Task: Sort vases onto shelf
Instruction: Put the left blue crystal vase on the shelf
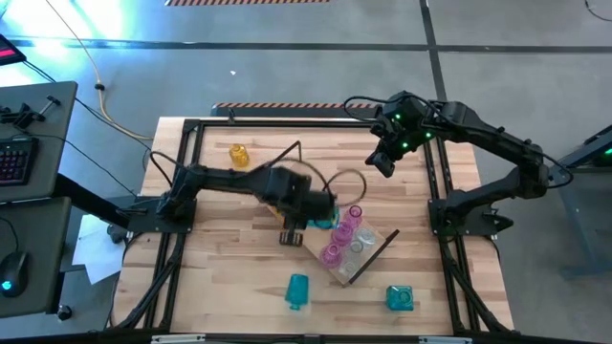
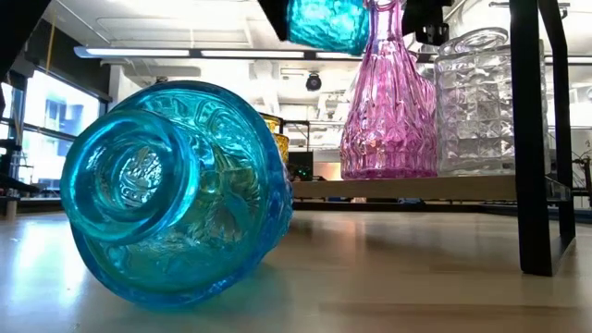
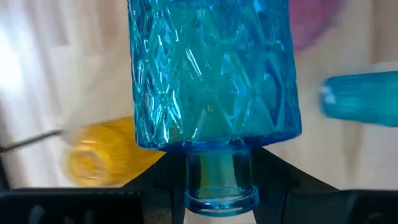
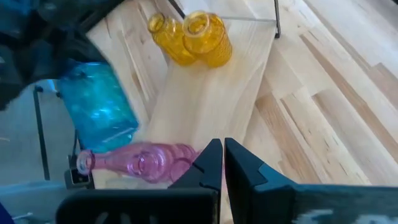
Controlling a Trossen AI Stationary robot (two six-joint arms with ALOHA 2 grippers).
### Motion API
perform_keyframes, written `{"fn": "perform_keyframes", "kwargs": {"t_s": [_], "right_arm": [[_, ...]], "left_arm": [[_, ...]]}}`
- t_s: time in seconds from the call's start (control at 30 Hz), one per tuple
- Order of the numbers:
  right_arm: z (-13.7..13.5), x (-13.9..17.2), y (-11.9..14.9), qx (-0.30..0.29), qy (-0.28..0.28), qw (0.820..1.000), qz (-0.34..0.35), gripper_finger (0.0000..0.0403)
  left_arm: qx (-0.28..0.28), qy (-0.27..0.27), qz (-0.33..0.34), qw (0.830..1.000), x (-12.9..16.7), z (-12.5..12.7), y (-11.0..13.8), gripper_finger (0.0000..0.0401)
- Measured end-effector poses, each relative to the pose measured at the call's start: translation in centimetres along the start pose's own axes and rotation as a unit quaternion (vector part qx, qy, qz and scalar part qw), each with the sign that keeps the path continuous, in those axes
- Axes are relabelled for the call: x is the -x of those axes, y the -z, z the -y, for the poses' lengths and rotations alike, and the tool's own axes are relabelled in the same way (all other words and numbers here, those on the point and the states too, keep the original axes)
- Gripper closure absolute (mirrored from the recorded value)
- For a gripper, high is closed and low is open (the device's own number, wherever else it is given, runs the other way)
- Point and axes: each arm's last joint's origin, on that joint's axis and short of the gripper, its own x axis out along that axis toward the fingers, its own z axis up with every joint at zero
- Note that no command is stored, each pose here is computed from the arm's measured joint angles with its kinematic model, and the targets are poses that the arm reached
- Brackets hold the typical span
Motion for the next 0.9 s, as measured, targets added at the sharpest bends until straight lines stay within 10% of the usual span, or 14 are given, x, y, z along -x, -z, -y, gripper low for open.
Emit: {"fn": "perform_keyframes", "kwargs": {"t_s": [0.43, 0.9], "right_arm": [[0.2, 0.0, 0.7, 0.044, 0.006, 0.998, -0.036, 0.0403], [-2.7, -0.6, -0.2, 0.109, -0.080, 0.991, 0.022, 0.0403]], "left_arm": [[0.141, 0.060, -0.036, 0.987, 0.0, 5.5, 1.4, 0.0290], [0.320, 0.046, -0.061, 0.944, 4.0, 7.7, 9.5, 0.0289]]}}
